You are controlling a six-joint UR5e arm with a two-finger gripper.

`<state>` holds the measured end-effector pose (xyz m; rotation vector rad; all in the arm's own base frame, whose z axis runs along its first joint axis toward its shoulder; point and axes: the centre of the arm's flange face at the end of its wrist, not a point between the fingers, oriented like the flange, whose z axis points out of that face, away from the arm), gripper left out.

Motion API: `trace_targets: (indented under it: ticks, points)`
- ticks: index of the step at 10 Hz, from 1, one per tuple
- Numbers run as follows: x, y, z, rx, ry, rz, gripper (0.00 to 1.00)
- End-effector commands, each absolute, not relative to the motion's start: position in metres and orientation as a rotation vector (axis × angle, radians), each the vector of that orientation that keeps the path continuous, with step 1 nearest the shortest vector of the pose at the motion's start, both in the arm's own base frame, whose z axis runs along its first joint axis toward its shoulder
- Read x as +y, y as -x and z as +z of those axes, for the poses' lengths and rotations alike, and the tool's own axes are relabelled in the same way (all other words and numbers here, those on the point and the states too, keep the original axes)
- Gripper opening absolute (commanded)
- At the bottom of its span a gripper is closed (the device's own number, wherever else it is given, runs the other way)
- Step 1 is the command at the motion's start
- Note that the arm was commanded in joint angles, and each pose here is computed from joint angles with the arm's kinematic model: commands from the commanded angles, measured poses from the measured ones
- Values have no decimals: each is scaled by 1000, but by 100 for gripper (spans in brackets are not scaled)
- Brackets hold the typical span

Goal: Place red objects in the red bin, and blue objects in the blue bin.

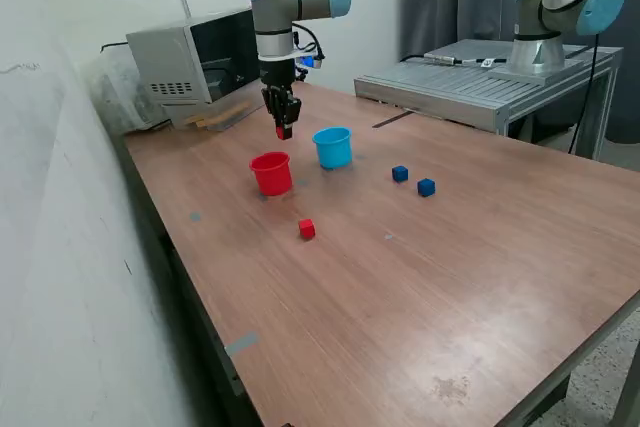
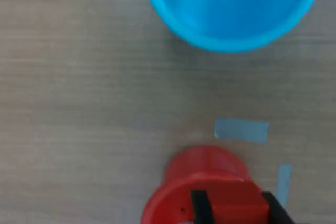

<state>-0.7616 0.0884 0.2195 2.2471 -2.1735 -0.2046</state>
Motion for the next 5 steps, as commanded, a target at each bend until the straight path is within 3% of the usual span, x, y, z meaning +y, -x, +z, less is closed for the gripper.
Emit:
trace_targets:
  ticks: [1,5]
  points:
    - [63,785,210,-2125,-2279,-226,0]
    - [67,805,198,-2119,-2275,-246,0]
